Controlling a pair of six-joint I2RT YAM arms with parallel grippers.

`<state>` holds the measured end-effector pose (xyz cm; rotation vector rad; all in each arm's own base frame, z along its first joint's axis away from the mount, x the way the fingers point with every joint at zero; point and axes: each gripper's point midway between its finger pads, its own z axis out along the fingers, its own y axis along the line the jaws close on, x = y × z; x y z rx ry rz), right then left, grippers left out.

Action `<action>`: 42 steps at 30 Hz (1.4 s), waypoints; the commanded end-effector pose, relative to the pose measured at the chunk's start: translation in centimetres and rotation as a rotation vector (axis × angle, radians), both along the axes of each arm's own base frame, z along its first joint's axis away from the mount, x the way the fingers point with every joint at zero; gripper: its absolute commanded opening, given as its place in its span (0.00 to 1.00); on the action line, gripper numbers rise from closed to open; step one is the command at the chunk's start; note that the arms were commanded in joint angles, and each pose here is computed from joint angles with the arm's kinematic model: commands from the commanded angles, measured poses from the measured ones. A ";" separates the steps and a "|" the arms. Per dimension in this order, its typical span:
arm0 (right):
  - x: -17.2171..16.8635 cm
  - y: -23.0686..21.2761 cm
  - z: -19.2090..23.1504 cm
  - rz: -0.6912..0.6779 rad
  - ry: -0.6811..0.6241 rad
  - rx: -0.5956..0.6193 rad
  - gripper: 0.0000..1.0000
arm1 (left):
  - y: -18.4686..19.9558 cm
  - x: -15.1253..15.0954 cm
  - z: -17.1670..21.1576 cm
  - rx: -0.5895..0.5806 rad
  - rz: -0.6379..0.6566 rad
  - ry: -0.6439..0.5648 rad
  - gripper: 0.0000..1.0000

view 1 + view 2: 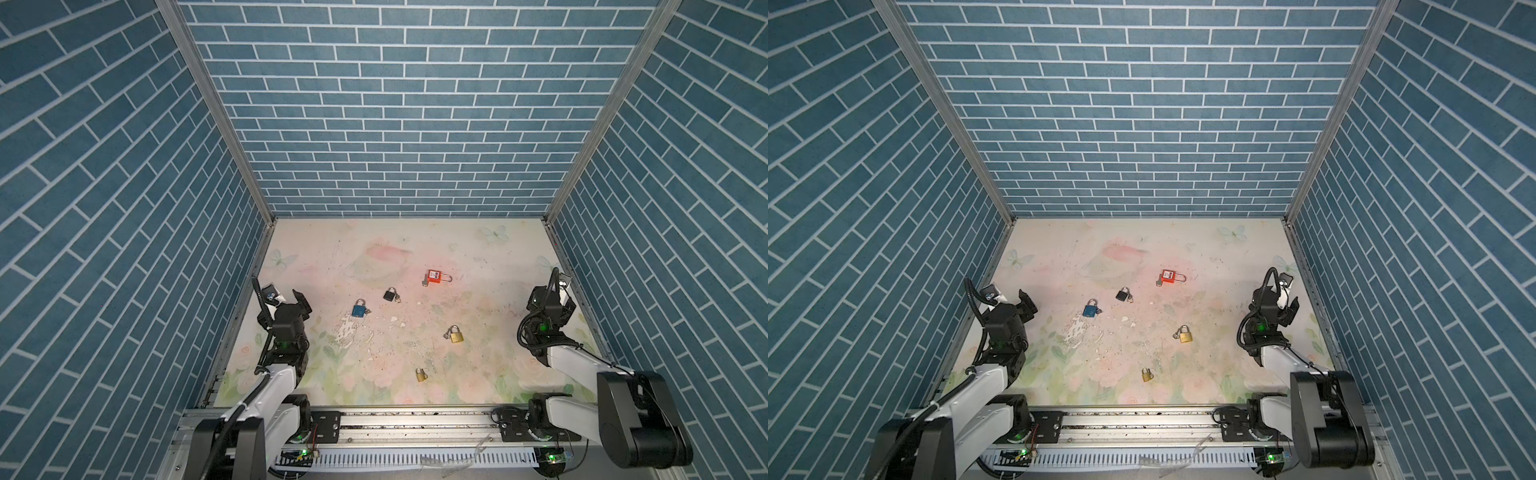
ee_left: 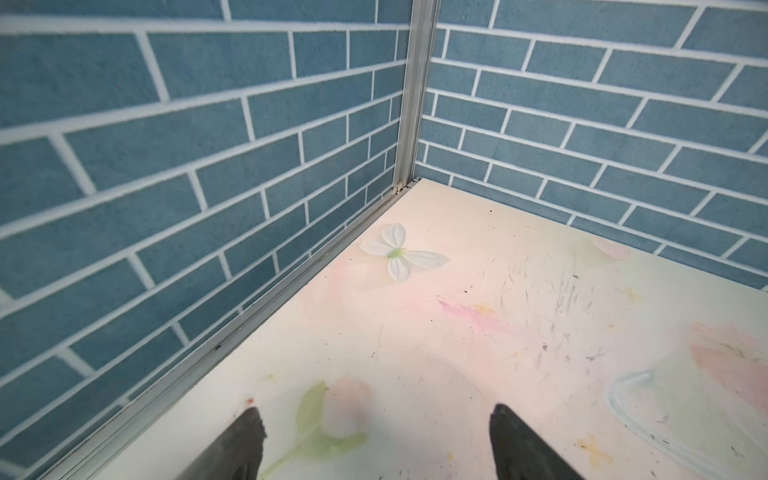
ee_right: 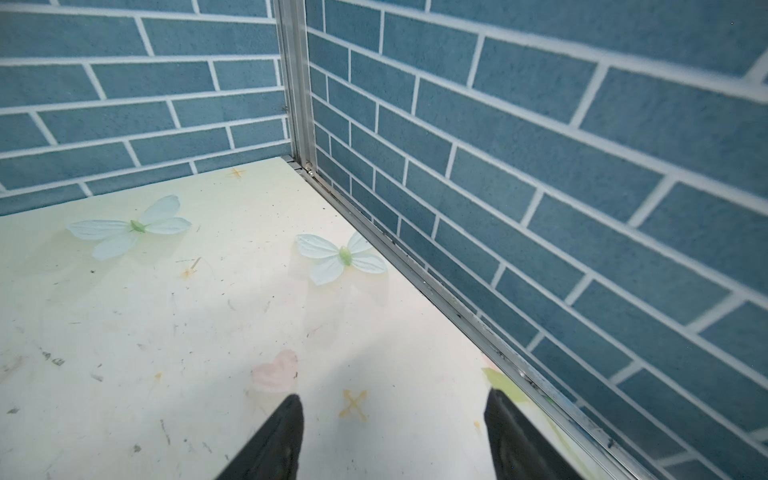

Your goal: Lock with the key

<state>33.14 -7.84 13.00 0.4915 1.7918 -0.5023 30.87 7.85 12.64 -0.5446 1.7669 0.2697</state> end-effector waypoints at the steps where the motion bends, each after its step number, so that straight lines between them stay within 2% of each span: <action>1: 1.6 1.2 1.9 0.100 -0.167 0.015 0.70 | -0.8 1.8 1.0 0.016 -0.068 -0.077 0.86; 6: 3.5 5.6 0.1 0.408 -0.130 -0.029 0.69 | -2.9 5.2 1.7 0.071 -0.218 -0.111 0.86; 8: 3.6 6.2 -0.1 0.463 -0.125 -0.016 0.70 | -3.4 5.7 1.2 0.076 -0.240 -0.117 0.86; 10: 3.3 7.3 -0.6 0.574 -0.126 0.005 0.69 | -4.1 6.2 0.8 0.093 -0.276 -0.084 0.86; 12: 3.3 8.0 -0.5 0.626 -0.165 -0.014 0.69 | -5.9 6.2 0.5 0.117 -0.379 -0.098 0.86; 13: 3.5 8.2 -1.0 0.641 -0.133 -0.002 0.70 | -7.0 5.9 0.1 0.142 -0.445 -0.113 0.86; 14: 4.0 8.1 -1.3 0.642 -0.099 0.016 0.70 | -7.5 5.9 0.6 0.161 -0.465 -0.150 0.86; 16: 5.1 7.6 -1.7 0.628 -0.064 0.049 0.71 | -7.5 7.2 -0.4 0.143 -0.463 -0.066 0.86; 17: 4.9 7.4 -1.7 0.634 -0.074 0.057 0.71 | -7.6 7.3 -0.3 0.153 -0.457 -0.075 0.86; 19: 4.9 7.4 -1.7 0.642 -0.078 0.063 0.85 | -7.8 7.4 -0.5 0.154 -0.459 -0.054 0.86; 21: 4.9 7.4 -1.7 0.641 -0.079 0.061 0.88 | -7.7 7.4 -0.6 0.156 -0.456 -0.047 0.86; 42: 4.9 7.5 -1.6 0.649 -0.079 0.058 0.92 | -8.1 7.6 -0.7 0.163 -0.468 -0.041 0.86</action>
